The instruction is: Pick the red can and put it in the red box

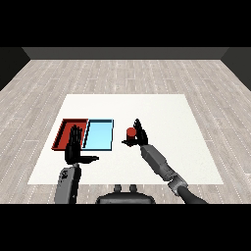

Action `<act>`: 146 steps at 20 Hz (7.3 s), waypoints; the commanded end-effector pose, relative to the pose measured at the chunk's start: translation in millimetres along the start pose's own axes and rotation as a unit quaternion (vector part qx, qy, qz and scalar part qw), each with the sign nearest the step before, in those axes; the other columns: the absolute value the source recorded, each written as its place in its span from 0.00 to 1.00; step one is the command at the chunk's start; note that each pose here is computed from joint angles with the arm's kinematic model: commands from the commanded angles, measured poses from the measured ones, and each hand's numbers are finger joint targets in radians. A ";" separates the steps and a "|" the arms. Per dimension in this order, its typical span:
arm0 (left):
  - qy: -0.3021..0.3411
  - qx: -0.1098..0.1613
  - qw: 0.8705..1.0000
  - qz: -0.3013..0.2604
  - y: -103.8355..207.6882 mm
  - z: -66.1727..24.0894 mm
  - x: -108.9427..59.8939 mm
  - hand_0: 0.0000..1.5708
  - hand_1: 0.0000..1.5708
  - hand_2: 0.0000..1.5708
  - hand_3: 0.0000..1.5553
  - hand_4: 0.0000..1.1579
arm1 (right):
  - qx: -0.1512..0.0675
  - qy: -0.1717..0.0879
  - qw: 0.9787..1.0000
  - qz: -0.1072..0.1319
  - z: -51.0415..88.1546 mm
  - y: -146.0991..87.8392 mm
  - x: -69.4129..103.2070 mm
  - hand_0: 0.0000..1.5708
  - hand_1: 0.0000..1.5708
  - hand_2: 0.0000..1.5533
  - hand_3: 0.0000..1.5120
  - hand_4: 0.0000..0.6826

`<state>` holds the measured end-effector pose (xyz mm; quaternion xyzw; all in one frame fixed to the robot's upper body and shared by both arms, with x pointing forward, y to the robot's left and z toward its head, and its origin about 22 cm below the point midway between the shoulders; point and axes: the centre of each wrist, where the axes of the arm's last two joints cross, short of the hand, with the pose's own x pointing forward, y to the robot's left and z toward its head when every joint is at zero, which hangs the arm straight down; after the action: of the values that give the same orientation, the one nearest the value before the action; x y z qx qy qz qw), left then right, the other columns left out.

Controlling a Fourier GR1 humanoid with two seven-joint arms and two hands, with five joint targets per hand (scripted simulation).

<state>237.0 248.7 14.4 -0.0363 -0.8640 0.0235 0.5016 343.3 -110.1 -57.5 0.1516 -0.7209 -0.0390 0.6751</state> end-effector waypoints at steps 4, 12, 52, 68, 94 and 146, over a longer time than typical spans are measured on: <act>-0.002 -0.001 1.000 0.002 -1.4 -4.6 -2.4 0.00 0.00 0.00 0.00 0.00 | -0.001 0.011 1.000 0.010 5.2 -1.4 -0.2 0.00 0.00 0.00 0.00 0.00; -0.001 0.005 1.000 0.004 23.0 -2.9 -9.4 0.00 0.00 0.00 0.00 0.00 | -0.003 0.018 1.000 0.018 -9.5 12.3 2.9 0.00 0.00 0.00 0.00 0.00; 0.005 -0.004 1.000 0.021 -11.2 -7.0 12.2 0.00 0.00 0.00 0.00 0.00 | -0.041 -0.048 0.989 0.131 -38.6 50.2 38.5 0.98 0.98 0.94 0.91 0.85; 0.047 -0.088 0.995 0.013 -73.5 -25.4 22.2 0.00 0.00 0.00 0.00 0.00 | -0.035 -0.156 0.982 0.098 2.1 55.4 116.0 0.95 0.95 0.93 0.92 0.92; 0.137 -0.120 0.983 0.012 -144.8 -42.0 -30.8 0.00 0.00 0.00 0.00 0.00 | 0.015 -0.229 0.969 0.089 52.0 64.7 140.0 0.94 0.94 0.93 0.92 0.96; 0.099 -0.012 0.994 0.033 -184.2 -31.9 -47.3 1.00 1.00 1.00 0.96 0.99 | 0.053 -0.212 0.975 0.037 57.3 99.5 123.5 0.92 0.92 0.89 0.89 0.60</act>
<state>276.8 75.8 -9.1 -0.0455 -0.7812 0.0160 0.6224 270.8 -55.6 74.2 0.1407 -0.8617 0.0012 0.4876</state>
